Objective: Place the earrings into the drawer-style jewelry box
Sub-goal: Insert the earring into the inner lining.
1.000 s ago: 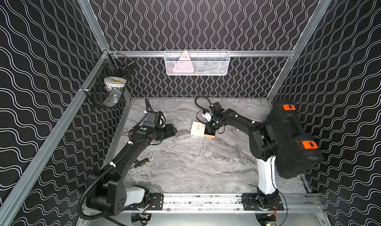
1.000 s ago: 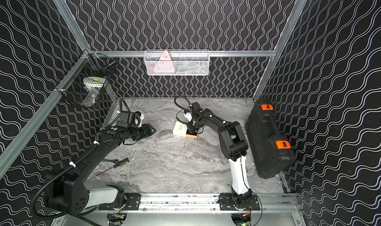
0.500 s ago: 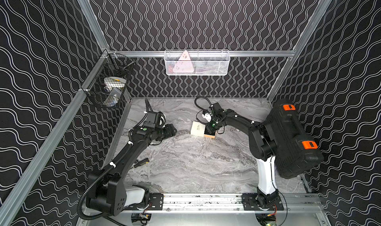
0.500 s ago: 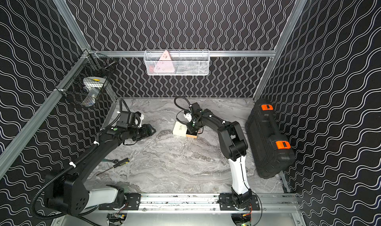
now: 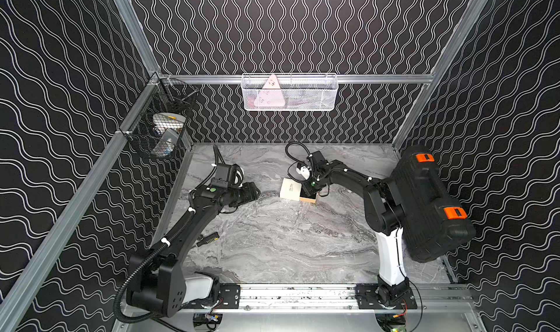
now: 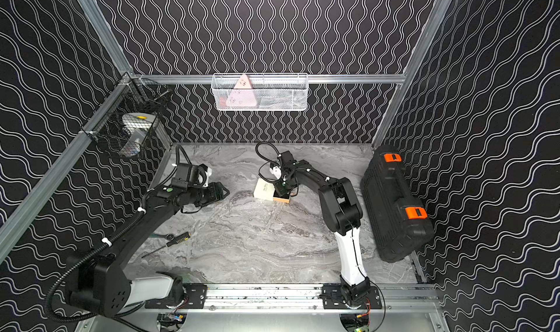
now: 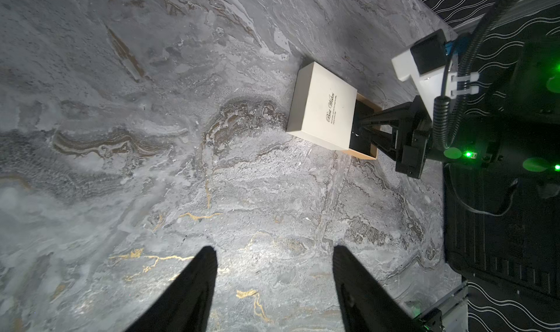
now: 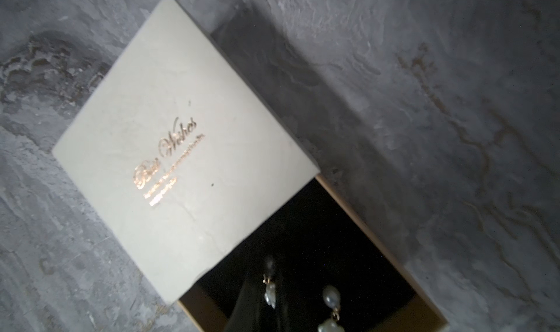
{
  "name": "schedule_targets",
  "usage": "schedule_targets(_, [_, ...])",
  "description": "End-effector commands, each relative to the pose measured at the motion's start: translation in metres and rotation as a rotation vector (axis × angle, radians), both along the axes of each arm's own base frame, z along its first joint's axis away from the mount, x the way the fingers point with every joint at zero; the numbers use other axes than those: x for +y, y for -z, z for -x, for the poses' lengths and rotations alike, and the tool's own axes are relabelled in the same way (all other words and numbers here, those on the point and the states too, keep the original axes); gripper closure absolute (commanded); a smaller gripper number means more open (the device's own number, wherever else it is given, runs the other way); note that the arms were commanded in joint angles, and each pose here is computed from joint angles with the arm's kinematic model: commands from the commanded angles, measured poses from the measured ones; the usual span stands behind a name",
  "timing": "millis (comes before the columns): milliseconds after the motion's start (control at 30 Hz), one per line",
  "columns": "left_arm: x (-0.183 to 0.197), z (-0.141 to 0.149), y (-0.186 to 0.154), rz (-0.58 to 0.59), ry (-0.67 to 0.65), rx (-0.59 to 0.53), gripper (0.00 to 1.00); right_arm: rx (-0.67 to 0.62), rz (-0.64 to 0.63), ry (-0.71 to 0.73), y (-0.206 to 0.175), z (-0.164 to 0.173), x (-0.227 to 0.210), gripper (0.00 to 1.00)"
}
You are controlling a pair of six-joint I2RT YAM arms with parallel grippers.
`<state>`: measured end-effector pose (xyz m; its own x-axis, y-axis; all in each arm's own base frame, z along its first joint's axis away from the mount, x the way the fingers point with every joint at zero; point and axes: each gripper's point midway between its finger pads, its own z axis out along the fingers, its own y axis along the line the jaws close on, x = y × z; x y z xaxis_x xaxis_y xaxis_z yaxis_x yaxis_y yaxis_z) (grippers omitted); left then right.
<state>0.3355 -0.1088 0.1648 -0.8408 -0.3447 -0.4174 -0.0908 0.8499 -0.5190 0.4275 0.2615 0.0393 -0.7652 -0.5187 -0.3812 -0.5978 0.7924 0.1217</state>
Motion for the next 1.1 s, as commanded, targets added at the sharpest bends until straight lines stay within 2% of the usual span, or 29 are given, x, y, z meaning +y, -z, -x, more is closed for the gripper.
schedule_targets(0, [-0.001,-0.002,-0.002,0.001,0.008,-0.017,0.34,0.022,0.000,-0.009,0.002,0.003,0.002,1.00])
schedule_targets(233, [-0.001,-0.002,-0.003,0.000,0.010,-0.018,0.34,0.023,0.000,-0.009,0.004,0.003,0.002,0.96])
schedule_targets(533, [0.000,-0.002,-0.005,-0.001,0.009,-0.019,0.34,-0.008,-0.002,-0.008,-0.006,-0.001,0.002,0.80])
schedule_targets(667, [-0.001,-0.002,-0.005,0.002,0.010,-0.019,0.34,-0.028,-0.005,-0.003,-0.013,-0.004,0.001,0.76])
schedule_targets(933, [-0.001,-0.003,-0.006,0.000,0.012,-0.020,0.34,-0.054,-0.019,-0.002,-0.024,-0.005,0.002,0.74])
schedule_targets(1067, [-0.001,-0.002,-0.005,0.000,0.012,-0.020,0.34,-0.055,-0.028,-0.001,-0.024,-0.005,0.003,0.78])
